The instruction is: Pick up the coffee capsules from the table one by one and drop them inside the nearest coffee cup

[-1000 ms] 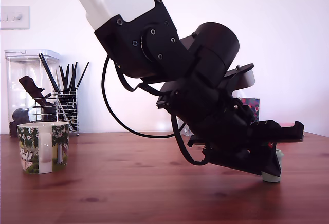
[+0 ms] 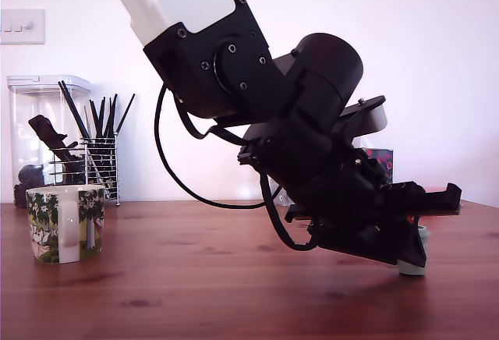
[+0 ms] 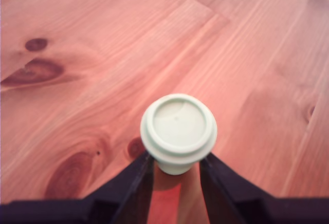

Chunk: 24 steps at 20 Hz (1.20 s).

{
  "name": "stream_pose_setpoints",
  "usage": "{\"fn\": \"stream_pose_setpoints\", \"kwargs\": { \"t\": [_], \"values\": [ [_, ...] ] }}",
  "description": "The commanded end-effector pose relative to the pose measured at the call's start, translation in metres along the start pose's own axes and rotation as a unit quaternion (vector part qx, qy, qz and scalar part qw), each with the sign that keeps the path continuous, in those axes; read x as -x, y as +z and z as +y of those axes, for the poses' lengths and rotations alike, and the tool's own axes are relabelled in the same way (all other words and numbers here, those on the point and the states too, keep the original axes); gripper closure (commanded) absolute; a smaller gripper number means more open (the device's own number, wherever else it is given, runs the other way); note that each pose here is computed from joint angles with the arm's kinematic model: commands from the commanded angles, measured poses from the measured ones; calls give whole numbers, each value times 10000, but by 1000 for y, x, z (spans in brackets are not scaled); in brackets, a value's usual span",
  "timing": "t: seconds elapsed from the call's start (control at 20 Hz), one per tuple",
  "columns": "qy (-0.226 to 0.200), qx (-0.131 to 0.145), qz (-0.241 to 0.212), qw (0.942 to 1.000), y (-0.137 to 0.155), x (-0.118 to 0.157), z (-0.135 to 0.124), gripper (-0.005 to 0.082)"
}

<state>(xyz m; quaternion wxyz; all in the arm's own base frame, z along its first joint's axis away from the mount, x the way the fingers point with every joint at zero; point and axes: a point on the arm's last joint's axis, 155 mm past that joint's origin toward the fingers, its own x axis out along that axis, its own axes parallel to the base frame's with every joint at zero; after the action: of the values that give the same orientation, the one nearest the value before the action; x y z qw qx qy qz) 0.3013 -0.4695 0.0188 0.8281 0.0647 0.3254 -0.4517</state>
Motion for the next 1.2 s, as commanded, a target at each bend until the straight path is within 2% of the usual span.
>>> {"fn": "stream_pose_setpoints", "kwargs": {
  "t": [0.0,0.5,0.65,0.9,1.15],
  "values": [
    [30,-82,76,9999,-10,-8,2,612],
    [116,-121,-131,9998,7,2,5,612],
    [128,-205,-184,9995,11,6,6,612],
    [159,-206,-435,9987,22,30,9,612],
    [383,-135,-816,9958,33,67,29,612]
  ]
}}
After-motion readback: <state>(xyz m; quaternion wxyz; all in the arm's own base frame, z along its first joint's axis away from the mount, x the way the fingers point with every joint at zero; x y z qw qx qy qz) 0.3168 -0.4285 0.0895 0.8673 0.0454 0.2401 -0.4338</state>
